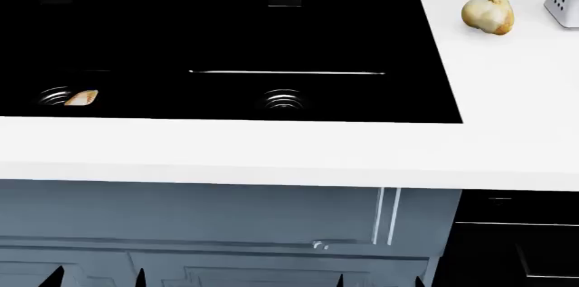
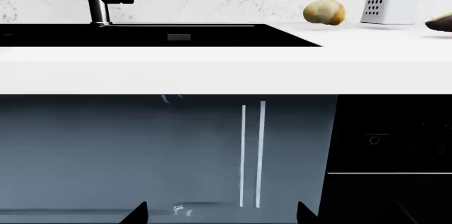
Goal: Turn on the sink faucet.
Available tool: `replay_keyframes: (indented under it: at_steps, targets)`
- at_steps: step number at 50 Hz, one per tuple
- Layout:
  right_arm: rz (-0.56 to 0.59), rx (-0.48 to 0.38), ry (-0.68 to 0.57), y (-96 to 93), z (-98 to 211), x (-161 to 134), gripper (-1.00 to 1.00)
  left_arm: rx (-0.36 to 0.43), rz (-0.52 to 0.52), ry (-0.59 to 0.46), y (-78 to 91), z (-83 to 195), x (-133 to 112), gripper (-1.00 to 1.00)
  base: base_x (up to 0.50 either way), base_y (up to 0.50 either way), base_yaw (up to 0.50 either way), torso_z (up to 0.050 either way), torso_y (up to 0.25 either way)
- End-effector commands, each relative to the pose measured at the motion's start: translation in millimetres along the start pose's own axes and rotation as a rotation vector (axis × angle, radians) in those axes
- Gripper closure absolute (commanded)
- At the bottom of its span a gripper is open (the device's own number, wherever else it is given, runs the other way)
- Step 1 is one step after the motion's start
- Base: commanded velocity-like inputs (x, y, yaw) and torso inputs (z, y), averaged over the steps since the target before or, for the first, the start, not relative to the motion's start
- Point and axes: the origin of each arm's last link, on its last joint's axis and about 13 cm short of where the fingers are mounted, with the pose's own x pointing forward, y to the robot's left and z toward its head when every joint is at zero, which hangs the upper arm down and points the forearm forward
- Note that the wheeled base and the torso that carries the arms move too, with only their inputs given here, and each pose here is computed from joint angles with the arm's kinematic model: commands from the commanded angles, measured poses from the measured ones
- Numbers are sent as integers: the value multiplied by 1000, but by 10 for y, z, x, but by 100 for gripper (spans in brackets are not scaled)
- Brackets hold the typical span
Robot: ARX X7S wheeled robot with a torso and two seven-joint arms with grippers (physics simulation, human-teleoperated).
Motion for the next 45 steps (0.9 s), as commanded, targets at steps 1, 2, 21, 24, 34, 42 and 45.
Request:
replay_keyframes:
  at_steps: [1, 2, 21, 24, 34, 42, 45]
  targets:
    - [1, -2, 1, 9, 1, 3, -100, 0, 3, 0, 11, -4, -14, -100, 0, 0, 0, 0, 0]
    - [0, 0, 1, 7, 3, 1, -100, 2, 2, -1, -3, 1, 0, -100, 0, 0, 0, 0, 0]
    - [24, 6, -14, 16, 11, -15, -100, 6, 8, -2, 3, 7, 1, -100, 0, 59, 0, 0, 0]
    - [22, 11, -16, 13, 16, -10, -100, 5, 12, 2, 2, 1, -1, -100, 0, 500, 0, 0, 0]
    - [19, 12, -18, 13, 15, -17, -100, 14, 18, 7, 2, 4, 16, -100, 0, 500, 0, 0, 0]
    - [19, 15, -18, 13, 13, -15, -100, 11, 18, 11, 1, 1, 15, -100, 0, 500, 0, 0, 0]
    - [16, 11, -23, 11, 20, -18, -100, 15, 15, 14, -8, -2, 22, -100, 0, 500, 0, 0, 0]
